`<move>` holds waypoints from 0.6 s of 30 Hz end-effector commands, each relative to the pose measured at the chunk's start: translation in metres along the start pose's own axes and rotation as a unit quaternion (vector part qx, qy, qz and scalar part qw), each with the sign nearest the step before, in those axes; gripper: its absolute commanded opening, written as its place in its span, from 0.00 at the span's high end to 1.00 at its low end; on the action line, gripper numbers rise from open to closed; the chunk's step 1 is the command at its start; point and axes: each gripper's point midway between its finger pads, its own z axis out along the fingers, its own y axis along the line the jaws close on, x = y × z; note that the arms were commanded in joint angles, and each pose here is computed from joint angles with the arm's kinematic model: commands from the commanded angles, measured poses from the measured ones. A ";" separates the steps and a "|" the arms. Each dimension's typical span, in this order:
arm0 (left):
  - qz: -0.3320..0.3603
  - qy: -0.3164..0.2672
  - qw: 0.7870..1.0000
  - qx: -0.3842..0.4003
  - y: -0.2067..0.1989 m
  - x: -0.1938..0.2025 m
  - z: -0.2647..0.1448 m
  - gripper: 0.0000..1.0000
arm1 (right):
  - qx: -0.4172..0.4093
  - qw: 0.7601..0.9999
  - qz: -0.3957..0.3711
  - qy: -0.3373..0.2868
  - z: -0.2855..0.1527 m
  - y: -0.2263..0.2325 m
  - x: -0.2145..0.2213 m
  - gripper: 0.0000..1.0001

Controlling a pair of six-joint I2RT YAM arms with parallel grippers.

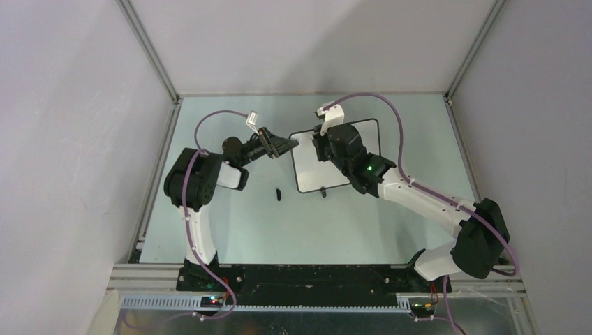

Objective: Write a sentence on the whiteboard

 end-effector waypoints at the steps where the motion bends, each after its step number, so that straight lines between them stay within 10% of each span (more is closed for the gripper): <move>1: 0.020 -0.018 1.000 0.012 -0.002 -0.013 0.001 0.43 | -0.007 1.000 0.003 -0.031 0.002 0.005 -0.027 1.00; 18: 0.010 -0.036 0.999 0.021 -0.002 -0.022 -0.003 0.62 | -0.026 0.999 -0.003 -0.020 0.007 0.020 -0.020 1.00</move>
